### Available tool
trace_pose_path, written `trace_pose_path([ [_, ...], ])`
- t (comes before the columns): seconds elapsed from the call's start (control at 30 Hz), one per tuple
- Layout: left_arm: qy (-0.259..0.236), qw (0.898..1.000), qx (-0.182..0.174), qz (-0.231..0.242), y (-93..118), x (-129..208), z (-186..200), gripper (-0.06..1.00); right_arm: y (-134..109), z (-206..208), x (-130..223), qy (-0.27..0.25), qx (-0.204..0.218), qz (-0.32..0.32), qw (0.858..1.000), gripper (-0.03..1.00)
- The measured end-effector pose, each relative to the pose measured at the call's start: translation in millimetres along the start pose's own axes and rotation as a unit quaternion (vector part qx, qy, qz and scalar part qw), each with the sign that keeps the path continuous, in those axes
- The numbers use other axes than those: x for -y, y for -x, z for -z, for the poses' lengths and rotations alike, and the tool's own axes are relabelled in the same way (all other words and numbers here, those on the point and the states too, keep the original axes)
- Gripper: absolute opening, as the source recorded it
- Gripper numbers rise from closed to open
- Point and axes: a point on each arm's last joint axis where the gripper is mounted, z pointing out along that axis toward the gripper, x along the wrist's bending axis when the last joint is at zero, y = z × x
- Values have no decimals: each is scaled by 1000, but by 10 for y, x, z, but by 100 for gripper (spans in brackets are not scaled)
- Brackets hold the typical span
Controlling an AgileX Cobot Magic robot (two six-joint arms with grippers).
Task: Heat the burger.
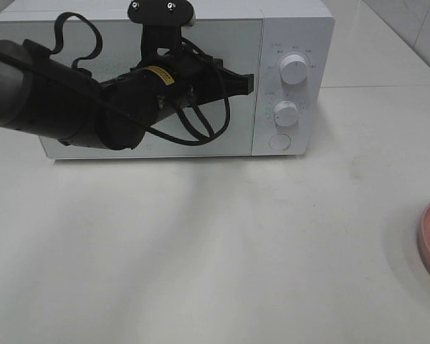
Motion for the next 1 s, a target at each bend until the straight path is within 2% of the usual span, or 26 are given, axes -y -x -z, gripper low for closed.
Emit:
trace_pose_path([
  [0.23, -6, 1000, -1, 11, 54, 15, 121, 0, 0, 0, 0, 0, 0, 0, 1000, 75],
  [0.33, -27, 1000, 8, 10, 108, 22, 249, 0, 0, 0, 0, 0, 0, 0, 1000, 75],
  [0.37, -57, 998, 18, 9, 138, 42, 327, 0, 0, 0, 0, 0, 0, 0, 1000, 75],
  [0.4, -57, 998, 18, 9, 138, 42, 327, 0, 0, 0, 0, 0, 0, 0, 1000, 75],
  [0.47, -118, 992, 33, 8, 174, 62, 428, 0, 0, 0, 0, 0, 0, 0, 1000, 75],
  [0.5, -118, 992, 33, 8, 174, 62, 428, 0, 0, 0, 0, 0, 0, 0, 1000, 75],
  [0.57, -179, 983, 47, 10, 198, 71, 520, 10, 0, 0, 0, 0, 0, 0, 1000, 75],
  [0.6, -179, 983, 47, 10, 198, 71, 520, 10, 0, 0, 0, 0, 0, 0, 1000, 75],
  [0.63, -220, 974, 54, 10, 211, 104, 574, 25, 0, 0, 0, 0, 0, 0, 1000, 75],
  [0.67, -220, 974, 54, 10, 211, 104, 574, 25, 0, 0, 0, 0, 0, 0, 1000, 75],
  [0.7, -246, 968, 59, 9, 219, 132, 605, 36, 0, 0, 0, 0, 0, 0, 1000, 75],
  [0.73, -294, 953, 67, 8, 233, 184, 671, 61, 0, 0, 0, 0, 0, 0, 1000, 75],
  [0.77, -294, 953, 67, 8, 233, 184, 671, 61, 0, 0, 0, 0, 0, 0, 1000, 75],
  [0.8, -332, 940, 75, 3, 243, 215, 735, 82, 0, 0, 0, 0, 0, 0, 1000, 75],
  [0.83, -332, 940, 75, 3, 243, 215, 735, 82, 0, 0, 0, 0, 0, 0, 1000, 75],
  [0.87, -347, 935, 79, -1, 247, 218, 768, 87, 0, 0, 0, 0, 0, 0, 1000, 75],
  [0.9, -377, 922, 87, -16, 250, 211, 846, 95, 0, 0, 0, 0, 0, 0, 1000, 75],
  [0.93, -393, 915, 91, -24, 249, 211, 885, 96, 0, 0, 0, 0, 0, 0, 1000, 75],
  [0.97, -393, 915, 91, -24, 249, 211, 885, 96, 0, 0, 0, 0, 0, 0, 1000, 75],
  [1.0, -416, 903, 97, -47, 240, 188, 962, 98, 0, 0, 0, 0, 0, 0, 1000, 75],
])
